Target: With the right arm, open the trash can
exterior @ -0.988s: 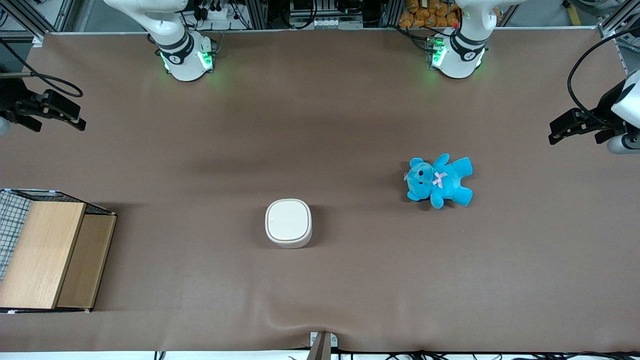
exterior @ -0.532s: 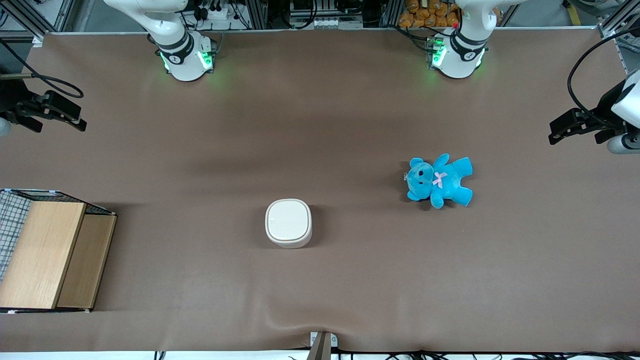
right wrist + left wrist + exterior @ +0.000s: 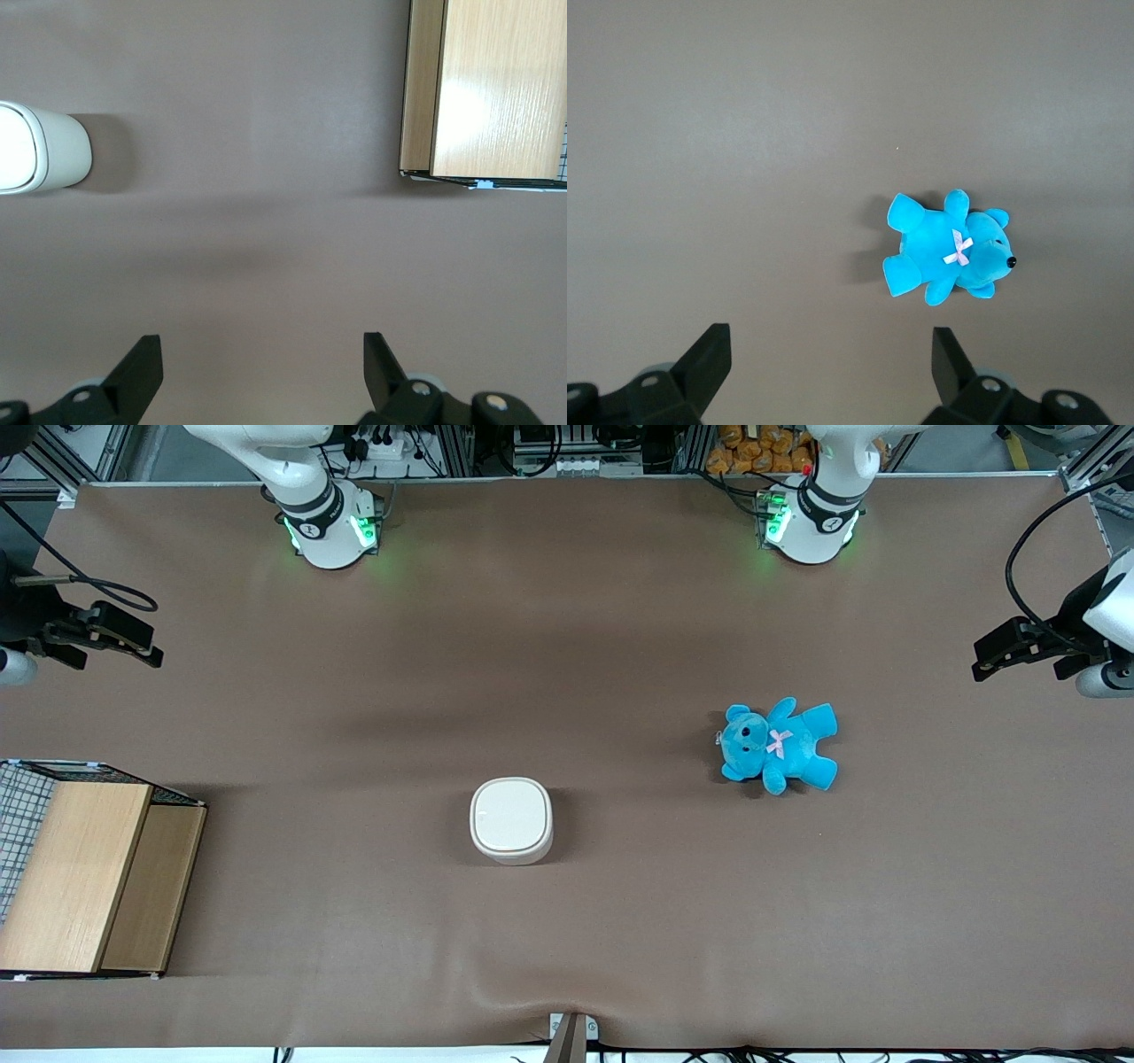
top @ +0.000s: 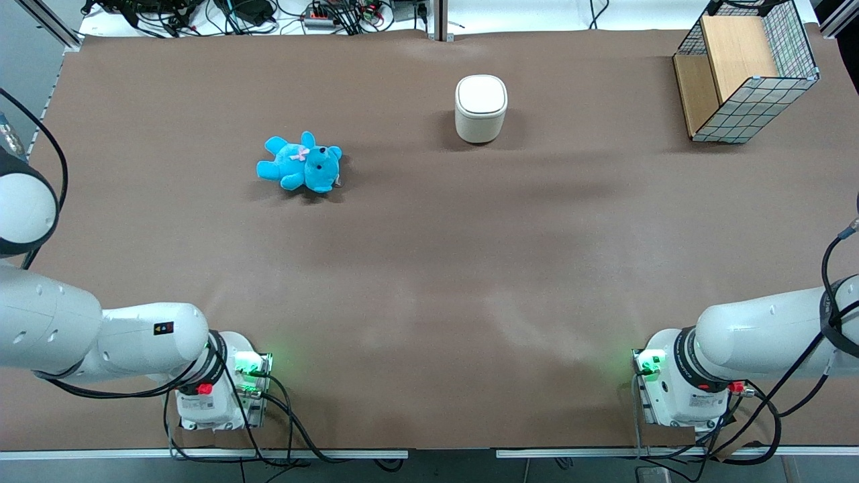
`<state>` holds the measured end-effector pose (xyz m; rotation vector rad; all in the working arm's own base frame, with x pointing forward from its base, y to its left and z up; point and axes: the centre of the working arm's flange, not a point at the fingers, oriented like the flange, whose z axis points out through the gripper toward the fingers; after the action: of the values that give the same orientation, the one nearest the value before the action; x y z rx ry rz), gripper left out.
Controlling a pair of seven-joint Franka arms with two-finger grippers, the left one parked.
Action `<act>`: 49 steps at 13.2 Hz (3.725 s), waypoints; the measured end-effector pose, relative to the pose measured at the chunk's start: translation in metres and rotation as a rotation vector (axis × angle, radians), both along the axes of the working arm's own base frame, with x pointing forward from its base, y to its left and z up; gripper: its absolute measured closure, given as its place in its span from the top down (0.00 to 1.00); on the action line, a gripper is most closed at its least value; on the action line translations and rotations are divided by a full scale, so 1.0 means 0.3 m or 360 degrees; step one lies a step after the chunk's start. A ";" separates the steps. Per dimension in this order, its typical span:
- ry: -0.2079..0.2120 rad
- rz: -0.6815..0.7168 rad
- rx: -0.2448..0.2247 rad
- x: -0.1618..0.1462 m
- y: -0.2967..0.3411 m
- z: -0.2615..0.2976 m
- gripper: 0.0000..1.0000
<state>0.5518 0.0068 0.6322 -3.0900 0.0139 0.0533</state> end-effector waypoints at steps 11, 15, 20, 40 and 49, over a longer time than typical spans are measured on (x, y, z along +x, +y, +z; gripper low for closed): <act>0.0062 0.0067 0.0066 0.030 0.092 -0.067 1.00; 0.0093 0.0057 0.0072 0.045 0.155 -0.102 1.00; 0.0075 0.0008 0.0086 0.082 0.265 -0.153 1.00; -0.0046 -0.0289 0.0238 0.297 0.772 -0.620 0.35; -0.0063 -0.0411 0.0269 0.340 0.945 -0.773 0.01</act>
<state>0.6537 0.2904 0.4003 -2.8923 0.3847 -0.0165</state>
